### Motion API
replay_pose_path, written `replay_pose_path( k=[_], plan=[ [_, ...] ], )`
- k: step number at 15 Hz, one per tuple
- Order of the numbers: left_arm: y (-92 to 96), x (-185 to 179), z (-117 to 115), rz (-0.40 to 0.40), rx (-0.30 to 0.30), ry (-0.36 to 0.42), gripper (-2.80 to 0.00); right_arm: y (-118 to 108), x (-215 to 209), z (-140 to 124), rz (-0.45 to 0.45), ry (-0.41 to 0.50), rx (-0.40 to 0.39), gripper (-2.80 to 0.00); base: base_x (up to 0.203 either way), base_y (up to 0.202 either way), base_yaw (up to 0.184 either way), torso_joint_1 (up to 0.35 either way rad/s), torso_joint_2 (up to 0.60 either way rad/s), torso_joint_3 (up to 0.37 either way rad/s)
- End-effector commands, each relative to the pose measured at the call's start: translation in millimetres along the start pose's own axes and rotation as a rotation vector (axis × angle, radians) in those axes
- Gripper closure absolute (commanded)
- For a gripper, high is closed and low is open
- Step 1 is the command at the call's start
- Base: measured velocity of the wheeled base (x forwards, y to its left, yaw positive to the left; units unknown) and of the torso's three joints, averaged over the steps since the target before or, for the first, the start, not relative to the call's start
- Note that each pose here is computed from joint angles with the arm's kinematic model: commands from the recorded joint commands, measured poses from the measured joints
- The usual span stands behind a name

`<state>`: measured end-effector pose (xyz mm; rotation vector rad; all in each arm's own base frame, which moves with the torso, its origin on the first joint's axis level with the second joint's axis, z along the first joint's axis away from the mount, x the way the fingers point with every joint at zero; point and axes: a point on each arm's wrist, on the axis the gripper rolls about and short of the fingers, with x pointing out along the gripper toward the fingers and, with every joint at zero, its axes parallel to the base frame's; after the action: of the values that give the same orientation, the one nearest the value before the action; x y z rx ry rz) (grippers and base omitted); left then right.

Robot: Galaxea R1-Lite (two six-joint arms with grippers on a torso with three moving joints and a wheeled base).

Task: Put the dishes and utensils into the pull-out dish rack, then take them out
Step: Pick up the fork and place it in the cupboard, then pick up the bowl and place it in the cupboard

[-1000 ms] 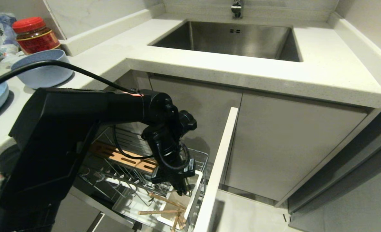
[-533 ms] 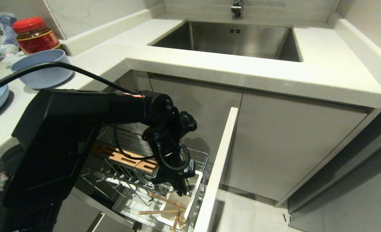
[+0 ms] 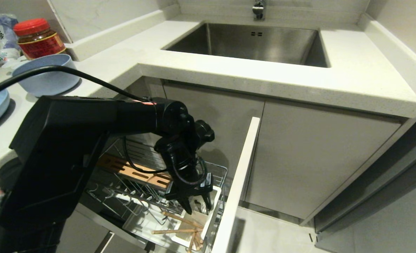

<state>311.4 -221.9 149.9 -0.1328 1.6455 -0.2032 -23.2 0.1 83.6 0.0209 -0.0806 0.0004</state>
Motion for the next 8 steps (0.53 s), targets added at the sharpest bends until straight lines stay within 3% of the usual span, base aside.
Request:
replay_pose_path(
  k=[1,8],
  plan=[
    [-0.2,-4,-3,-0.004,-0.001,-0.003,-2.8,0,1,-7,0.0,0.025,0.0,0.0,0.0,0.0,0.0,0.0,0.0,0.0],
    [0.4,-58,-32,-0.084,0.034,-0.113,-2.8,0,1,-7,0.0,0.025,0.0,0.0,0.0,0.0,0.0,0.0,0.0,0.0]
  ],
)
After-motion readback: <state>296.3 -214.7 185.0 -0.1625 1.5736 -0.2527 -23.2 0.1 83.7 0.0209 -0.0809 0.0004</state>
